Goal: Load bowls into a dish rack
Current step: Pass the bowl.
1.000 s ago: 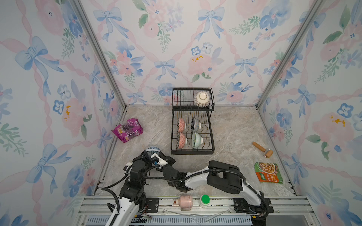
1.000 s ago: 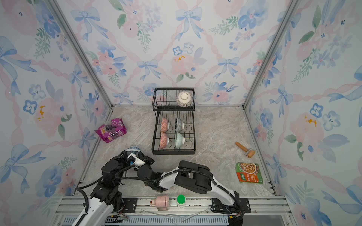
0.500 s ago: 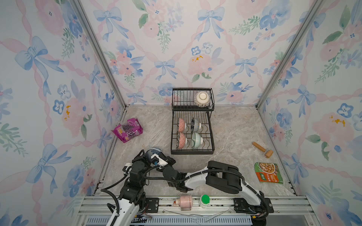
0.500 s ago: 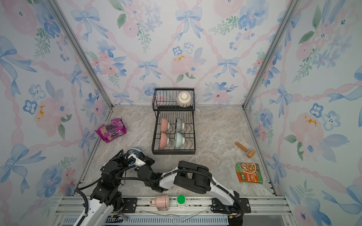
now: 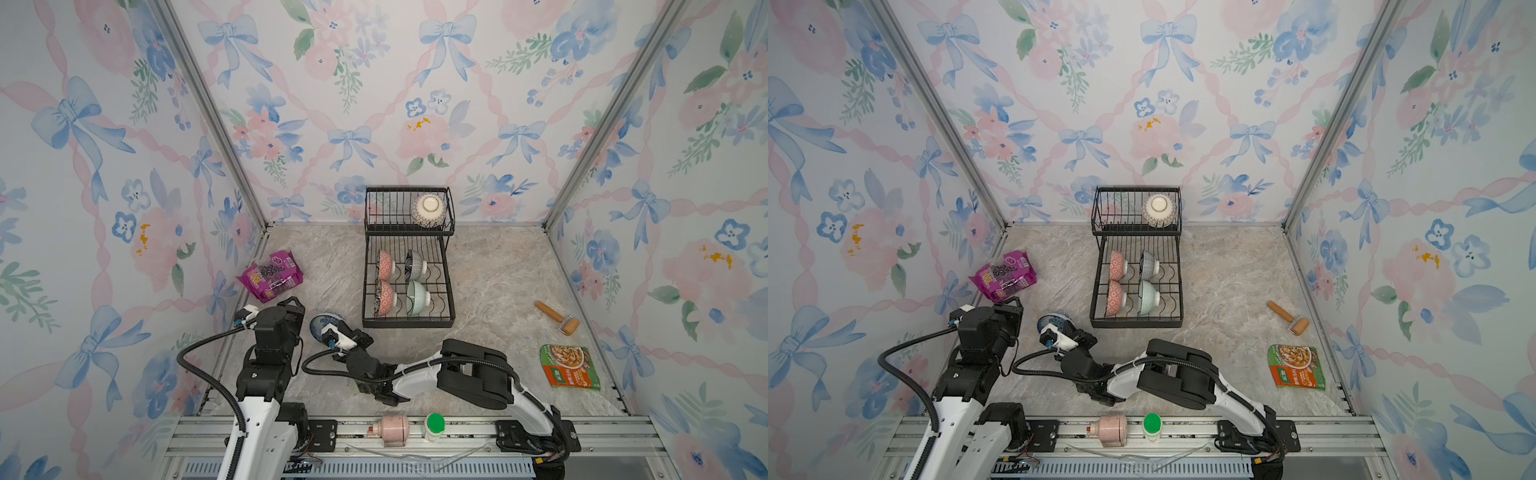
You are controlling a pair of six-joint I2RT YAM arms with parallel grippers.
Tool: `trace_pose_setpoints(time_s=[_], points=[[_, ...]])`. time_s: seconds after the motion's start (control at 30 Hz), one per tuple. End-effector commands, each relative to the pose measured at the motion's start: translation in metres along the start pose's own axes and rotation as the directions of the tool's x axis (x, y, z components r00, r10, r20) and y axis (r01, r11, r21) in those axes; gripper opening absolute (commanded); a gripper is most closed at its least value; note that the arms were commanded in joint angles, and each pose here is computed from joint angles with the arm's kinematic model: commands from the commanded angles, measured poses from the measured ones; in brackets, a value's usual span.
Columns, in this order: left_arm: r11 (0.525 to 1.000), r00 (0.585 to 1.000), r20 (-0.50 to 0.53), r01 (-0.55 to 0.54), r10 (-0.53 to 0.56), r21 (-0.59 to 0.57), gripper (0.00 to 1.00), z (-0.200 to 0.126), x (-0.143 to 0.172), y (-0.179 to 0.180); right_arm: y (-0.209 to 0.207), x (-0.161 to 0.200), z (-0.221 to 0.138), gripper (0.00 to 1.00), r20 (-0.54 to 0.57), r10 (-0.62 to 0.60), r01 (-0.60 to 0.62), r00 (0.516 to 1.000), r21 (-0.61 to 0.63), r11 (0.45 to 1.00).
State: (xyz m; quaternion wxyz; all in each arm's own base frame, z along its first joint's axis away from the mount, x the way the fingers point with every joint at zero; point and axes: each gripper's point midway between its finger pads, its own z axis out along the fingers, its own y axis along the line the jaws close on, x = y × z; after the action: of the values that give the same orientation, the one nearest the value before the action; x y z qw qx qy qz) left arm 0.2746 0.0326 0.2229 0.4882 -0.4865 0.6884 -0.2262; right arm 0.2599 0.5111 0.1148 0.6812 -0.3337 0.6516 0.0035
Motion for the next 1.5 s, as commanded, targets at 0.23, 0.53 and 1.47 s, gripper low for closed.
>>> trace_pose_setpoints(time_s=[0.23, 0.53, 1.47], points=[[0.925, 0.861, -0.359, -0.381, 0.359, 0.011, 0.46, 0.043, -0.005, 0.048, -0.006, 0.001, 0.013, 0.00, -0.084, 0.069, -0.081, 0.994, -0.145, 0.986], [0.844, 0.666, -0.587, -0.532, 0.461, 0.059, 0.38, 0.074, 0.053, 0.068, -0.009, 0.011, 0.034, 0.00, -0.234, 0.076, -0.142, 0.969, -0.281, 0.949], [0.766, 0.498, -0.713, -0.637, 0.493, 0.084, 0.11, 0.082, 0.117, 0.114, -0.002, 0.015, 0.053, 0.00, -0.332, 0.072, -0.190, 0.940, -0.338, 0.922]])
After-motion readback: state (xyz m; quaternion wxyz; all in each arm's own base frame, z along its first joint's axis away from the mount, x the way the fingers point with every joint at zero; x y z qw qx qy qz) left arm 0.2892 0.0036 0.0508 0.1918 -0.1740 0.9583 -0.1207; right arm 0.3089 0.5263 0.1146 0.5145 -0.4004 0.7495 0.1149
